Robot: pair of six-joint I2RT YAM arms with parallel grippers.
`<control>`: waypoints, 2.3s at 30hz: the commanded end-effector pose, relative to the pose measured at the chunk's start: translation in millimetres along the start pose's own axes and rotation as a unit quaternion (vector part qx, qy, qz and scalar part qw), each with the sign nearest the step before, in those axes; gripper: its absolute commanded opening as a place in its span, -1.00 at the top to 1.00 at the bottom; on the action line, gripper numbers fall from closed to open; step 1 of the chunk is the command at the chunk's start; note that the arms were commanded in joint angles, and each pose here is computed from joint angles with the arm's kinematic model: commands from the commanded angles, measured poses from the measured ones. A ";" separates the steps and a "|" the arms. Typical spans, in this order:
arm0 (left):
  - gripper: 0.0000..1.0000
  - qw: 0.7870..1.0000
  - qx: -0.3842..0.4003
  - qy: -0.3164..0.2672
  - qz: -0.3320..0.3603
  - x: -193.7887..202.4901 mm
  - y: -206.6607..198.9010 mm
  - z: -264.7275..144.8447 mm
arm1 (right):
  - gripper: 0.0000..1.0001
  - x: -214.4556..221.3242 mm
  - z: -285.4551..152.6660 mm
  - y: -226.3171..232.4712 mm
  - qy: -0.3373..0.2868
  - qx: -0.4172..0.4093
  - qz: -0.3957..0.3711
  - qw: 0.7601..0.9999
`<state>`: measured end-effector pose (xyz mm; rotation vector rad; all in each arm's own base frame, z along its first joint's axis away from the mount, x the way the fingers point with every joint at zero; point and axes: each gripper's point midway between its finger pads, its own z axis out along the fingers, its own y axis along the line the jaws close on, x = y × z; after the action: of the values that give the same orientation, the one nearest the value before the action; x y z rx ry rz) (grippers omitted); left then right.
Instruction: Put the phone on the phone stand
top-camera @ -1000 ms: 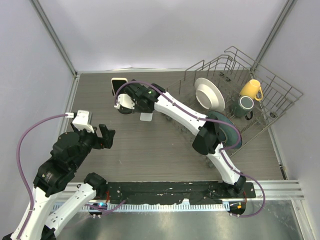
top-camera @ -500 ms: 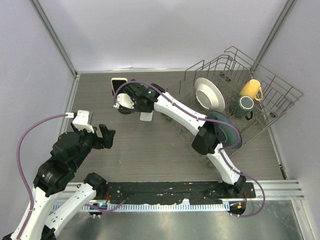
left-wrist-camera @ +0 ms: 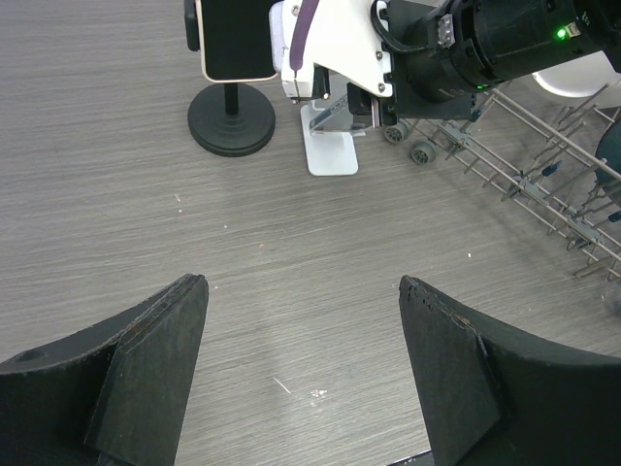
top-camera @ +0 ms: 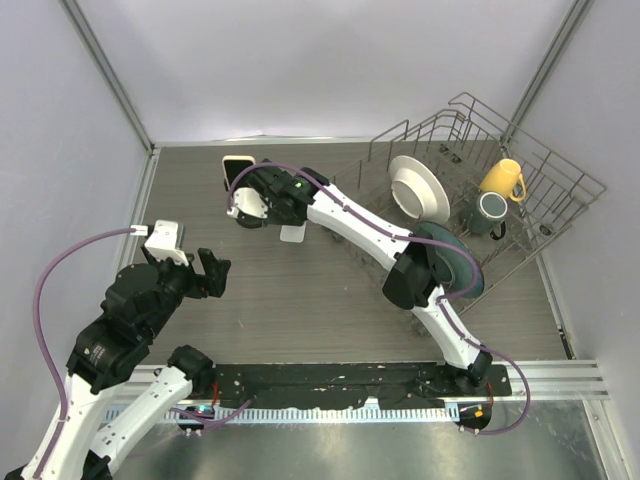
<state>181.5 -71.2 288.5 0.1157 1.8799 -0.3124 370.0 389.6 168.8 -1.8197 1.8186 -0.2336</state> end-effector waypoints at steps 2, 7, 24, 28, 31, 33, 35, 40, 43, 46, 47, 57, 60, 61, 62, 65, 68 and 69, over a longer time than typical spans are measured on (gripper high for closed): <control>-0.67 1.000 0.009 -0.015 -0.005 -9.4 -2.9 -4.7 | 0.47 -13.2 -15.1 -24.5 -0.026 0.043 0.007 0.999; -0.67 1.000 0.010 -0.014 -0.004 -9.1 -3.1 -5.1 | 0.11 -12.8 -14.7 -29.3 -0.023 0.057 0.013 0.998; -0.67 1.000 0.014 -0.015 -0.007 -10.7 -5.6 -2.7 | -0.12 -18.3 -29.3 -57.8 -0.053 0.093 0.026 0.994; -0.67 1.000 0.016 -0.014 -0.011 -10.1 -6.6 -2.8 | -0.12 -17.9 -29.7 -64.7 -0.063 0.093 0.030 0.993; -0.67 1.000 0.015 -0.015 -0.013 -10.4 -6.3 -3.9 | -0.11 -15.8 -25.8 -67.2 -0.066 0.089 0.032 0.993; -0.67 1.000 0.016 -0.016 -0.013 -10.7 -6.2 -4.6 | -0.09 -19.1 -24.8 -67.6 -0.078 0.084 0.030 0.993; -0.67 1.000 0.015 -0.014 -0.012 -10.0 -6.2 -4.0 | -0.09 -16.9 -20.5 -69.6 -0.086 0.077 0.034 0.993; -0.67 1.000 0.016 -0.009 -0.014 -7.0 -6.5 -4.0 | -0.09 -15.4 -15.4 -76.7 -0.102 0.070 0.039 0.992; -0.67 1.000 0.016 -0.008 -0.013 -5.1 -6.3 -2.9 | -0.10 -15.7 -12.4 -81.8 -0.122 0.061 0.047 0.990; -0.66 1.000 0.017 -0.002 -0.013 -3.1 -6.9 -1.8 | -0.11 -14.1 -5.8 -82.6 -0.129 0.051 0.047 0.989; -0.66 1.000 0.017 -0.001 -0.013 -2.8 -7.2 -1.5 | -0.11 -13.3 -4.6 -83.9 -0.131 0.050 0.048 0.989; -0.66 1.000 0.019 0.006 -0.012 1.1 -8.6 3.2 | -0.14 -10.2 16.2 -92.5 -0.143 0.047 0.049 0.987; -0.66 1.000 0.019 0.004 -0.012 0.7 -8.6 2.6 | -0.14 -6.7 22.7 -93.0 -0.138 0.046 0.048 0.988; -0.67 1.000 0.019 0.005 -0.013 0.9 -8.6 2.9 | -0.15 -5.3 23.4 -94.7 -0.139 0.046 0.050 0.988; -0.66 1.000 0.019 0.006 -0.013 1.5 -8.6 3.2 | -0.15 -3.9 25.9 -94.8 -0.136 0.046 0.050 0.988; -0.67 1.000 0.017 0.008 -0.013 2.3 -8.2 3.4 | -0.15 -2.0 29.7 -97.1 -0.136 0.048 0.053 0.988; -0.67 1.000 0.019 0.007 -0.015 1.4 -8.6 2.5 | -0.20 -2.2 31.6 -98.2 -0.137 0.050 0.054 0.988; -0.67 1.000 0.019 0.005 -0.016 0.5 -8.7 1.5 | -0.21 -1.7 31.6 -99.3 -0.137 0.052 0.057 0.988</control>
<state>180.4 -76.9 286.5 0.1144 1.8928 -0.3491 468.6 382.8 183.3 -1.6065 1.7132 -0.0604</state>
